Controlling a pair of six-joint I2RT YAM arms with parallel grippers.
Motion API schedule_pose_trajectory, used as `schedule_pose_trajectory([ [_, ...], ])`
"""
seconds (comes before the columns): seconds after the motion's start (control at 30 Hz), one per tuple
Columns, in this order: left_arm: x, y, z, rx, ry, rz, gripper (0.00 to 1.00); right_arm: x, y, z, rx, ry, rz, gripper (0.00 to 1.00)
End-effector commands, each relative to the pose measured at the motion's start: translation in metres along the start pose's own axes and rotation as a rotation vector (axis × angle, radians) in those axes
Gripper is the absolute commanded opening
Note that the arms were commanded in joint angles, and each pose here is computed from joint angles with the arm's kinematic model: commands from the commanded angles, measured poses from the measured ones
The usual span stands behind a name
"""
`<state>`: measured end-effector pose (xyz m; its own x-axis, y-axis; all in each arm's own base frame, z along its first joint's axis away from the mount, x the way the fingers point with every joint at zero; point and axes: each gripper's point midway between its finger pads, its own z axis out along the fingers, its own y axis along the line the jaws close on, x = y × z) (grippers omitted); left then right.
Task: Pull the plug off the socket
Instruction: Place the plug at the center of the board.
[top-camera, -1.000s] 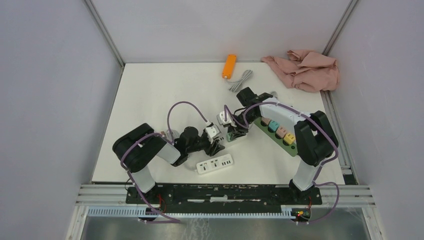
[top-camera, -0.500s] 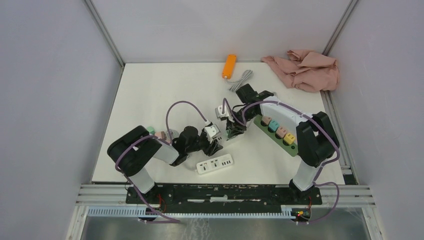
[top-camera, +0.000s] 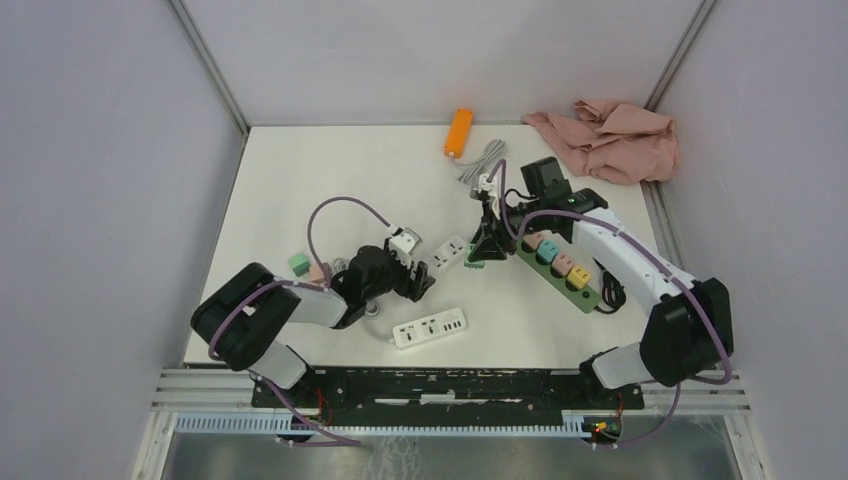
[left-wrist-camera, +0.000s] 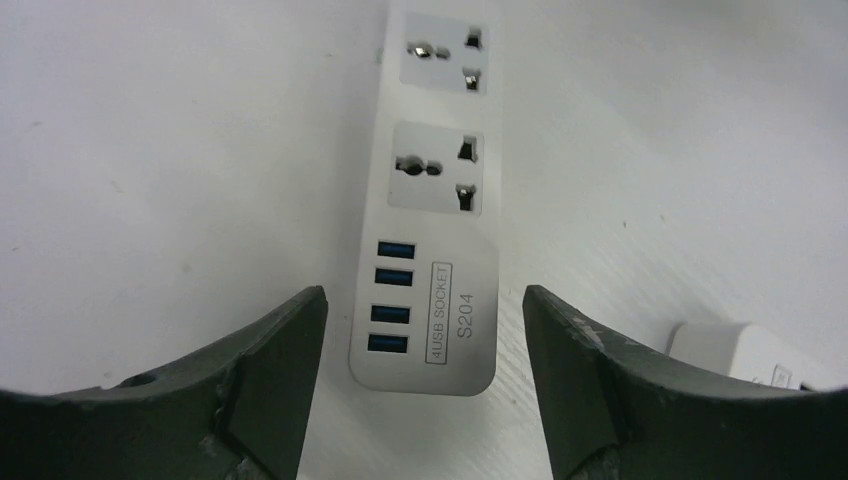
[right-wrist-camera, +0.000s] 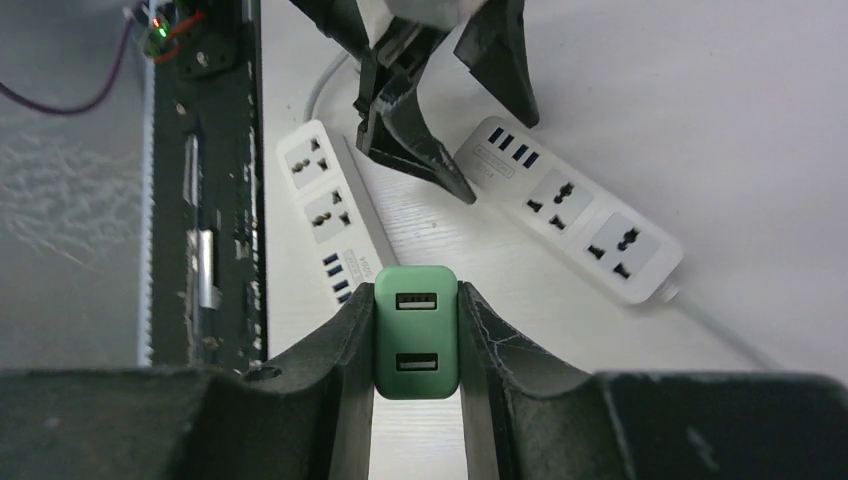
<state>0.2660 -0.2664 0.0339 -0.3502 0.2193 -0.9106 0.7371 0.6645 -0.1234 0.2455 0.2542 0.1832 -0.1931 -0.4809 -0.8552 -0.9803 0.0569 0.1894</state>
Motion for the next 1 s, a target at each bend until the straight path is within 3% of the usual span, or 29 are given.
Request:
schedule_pose_trajectory([
  [0.0, -0.039, 0.013, -0.015, -0.117, -0.067, -0.164, 0.83, -0.034, 0.016, -0.013, 0.009, -0.191, 0.291, 0.0],
  [0.2, -0.081, 0.015, -0.04, -0.192, -0.096, -0.344, 1.0, -0.035, 0.017, -0.03, 0.104, -0.323, 0.532, 0.01],
  [0.33, -0.098, -0.001, -0.059, -0.139, -0.135, -0.465, 0.99, -0.037, 0.001, -0.033, 0.102, -0.401, 0.769, 0.01],
  [0.5, -0.127, -0.035, -0.081, 0.049, -0.234, -0.556, 0.98, -0.022, -0.014, -0.019, 0.077, -0.339, 0.949, 0.04],
  [0.67, -0.142, -0.052, -0.097, 0.117, -0.273, -0.588, 0.95, -0.008, -0.023, -0.011, 0.092, -0.286, 1.029, 0.07],
  [0.97, -0.144, -0.073, -0.077, -0.124, -0.137, -0.477, 0.95, 0.001, -0.027, -0.005, 0.089, -0.262, 1.057, 0.09],
])
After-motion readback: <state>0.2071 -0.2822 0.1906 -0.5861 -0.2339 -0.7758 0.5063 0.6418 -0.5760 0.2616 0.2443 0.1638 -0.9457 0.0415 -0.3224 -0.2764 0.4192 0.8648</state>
